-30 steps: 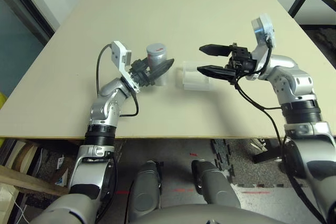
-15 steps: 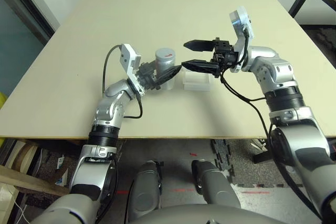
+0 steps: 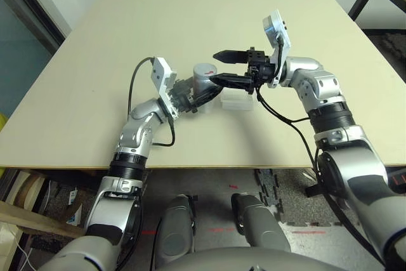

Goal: Pour the medicine from the bottle into the box.

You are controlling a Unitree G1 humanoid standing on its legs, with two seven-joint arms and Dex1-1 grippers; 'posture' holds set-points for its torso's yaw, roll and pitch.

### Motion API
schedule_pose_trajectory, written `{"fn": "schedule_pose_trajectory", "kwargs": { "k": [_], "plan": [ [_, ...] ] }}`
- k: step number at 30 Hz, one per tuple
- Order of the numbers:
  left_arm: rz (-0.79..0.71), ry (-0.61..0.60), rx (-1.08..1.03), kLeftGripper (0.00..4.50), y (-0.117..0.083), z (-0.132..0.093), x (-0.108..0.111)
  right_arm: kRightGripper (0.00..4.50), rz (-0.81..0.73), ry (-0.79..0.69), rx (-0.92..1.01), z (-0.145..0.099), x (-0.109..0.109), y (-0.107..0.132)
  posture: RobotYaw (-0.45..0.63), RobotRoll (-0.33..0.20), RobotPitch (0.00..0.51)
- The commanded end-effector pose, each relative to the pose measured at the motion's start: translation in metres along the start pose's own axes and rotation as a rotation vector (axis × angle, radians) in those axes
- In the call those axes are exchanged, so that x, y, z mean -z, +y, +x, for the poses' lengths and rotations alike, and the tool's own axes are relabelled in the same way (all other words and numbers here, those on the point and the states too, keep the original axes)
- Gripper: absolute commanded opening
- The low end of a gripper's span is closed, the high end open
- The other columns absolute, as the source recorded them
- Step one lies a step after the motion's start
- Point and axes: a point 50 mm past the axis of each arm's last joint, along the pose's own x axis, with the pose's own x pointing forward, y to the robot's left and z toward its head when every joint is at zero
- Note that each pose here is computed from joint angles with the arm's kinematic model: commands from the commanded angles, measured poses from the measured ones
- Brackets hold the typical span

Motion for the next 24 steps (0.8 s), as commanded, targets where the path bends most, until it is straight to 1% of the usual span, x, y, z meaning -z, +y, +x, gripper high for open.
{"fn": "schedule_pose_trajectory", "kwargs": {
  "k": [1, 15, 24],
  "plan": [
    [0.025, 0.009, 0.017, 2.64, -0.0022, 0.001, 0.0, 4.5, -0.003, 0.004, -0.016, 0.0032, -0.0006, 0.0011, -0.08, 0.0, 0.139],
    [0.042, 0.01, 0.021, 2.64, -0.0023, 0.0078, 0.0019, 4.5, 0.004, 0.005, -0.039, 0.0085, 0.0001, 0.0054, -0.1, 0.0, 0.14],
    [0.048, 0.009, 0.03, 2.64, -0.0037, 0.0102, 0.002, 4.5, -0.003, 0.018, -0.024, 0.0094, 0.0015, 0.0038, -0.1, 0.0, 0.137]
  ]
}}
